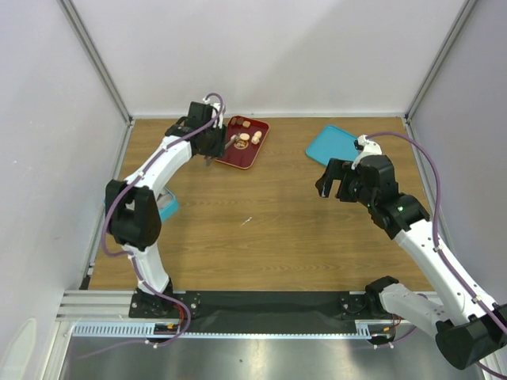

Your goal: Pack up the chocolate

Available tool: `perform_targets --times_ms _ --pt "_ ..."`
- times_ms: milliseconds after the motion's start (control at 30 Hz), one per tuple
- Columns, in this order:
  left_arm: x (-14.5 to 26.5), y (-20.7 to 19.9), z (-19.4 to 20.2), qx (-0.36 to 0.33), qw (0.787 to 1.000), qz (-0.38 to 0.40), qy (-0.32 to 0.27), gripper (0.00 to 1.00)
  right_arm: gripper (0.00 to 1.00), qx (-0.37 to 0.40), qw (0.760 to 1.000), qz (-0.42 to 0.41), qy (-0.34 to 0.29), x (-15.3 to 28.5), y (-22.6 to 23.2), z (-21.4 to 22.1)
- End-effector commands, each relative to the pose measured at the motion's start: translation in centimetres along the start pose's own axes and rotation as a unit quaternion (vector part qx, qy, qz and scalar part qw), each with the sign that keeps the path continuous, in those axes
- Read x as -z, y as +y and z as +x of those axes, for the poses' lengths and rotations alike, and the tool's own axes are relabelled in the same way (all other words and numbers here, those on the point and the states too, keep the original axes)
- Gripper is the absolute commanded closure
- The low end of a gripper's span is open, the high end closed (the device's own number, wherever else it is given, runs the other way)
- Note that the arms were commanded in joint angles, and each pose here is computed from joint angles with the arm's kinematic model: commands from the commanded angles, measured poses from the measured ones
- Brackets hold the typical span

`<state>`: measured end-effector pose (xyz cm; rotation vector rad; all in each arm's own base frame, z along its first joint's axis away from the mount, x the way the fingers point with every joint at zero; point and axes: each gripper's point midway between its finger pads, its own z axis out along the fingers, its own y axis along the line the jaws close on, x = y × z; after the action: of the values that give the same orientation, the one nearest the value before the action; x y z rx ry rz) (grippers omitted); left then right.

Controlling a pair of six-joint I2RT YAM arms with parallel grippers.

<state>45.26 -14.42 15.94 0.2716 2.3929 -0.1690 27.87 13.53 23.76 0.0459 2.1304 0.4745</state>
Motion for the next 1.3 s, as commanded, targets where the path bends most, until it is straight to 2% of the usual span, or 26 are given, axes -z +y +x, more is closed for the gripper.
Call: perform_targets --times_ms 0,267,667,1267 --pt "-0.9 -1.0 -3.9 -0.033 0.998 0.021 -0.059 0.47 0.0 0.003 1.0 0.006 -0.027 0.1 0.1 -2.0" --pt "-4.3 0.1 -3.4 -0.052 0.998 -0.009 -0.039 0.48 0.0 0.008 1.0 0.017 -0.024 -0.4 -0.4 -2.0" --pt "-6.5 0.4 -2.0 -0.065 0.998 -0.013 -0.019 0.5 0.0 0.008 1.0 0.023 -0.017 -1.3 -0.9 -1.6" --pt "-5.8 -1.1 -0.8 -0.056 0.998 -0.007 -0.001 0.55 0.0 0.004 0.999 0.023 -0.022 -1.0 -1.1 -1.7"
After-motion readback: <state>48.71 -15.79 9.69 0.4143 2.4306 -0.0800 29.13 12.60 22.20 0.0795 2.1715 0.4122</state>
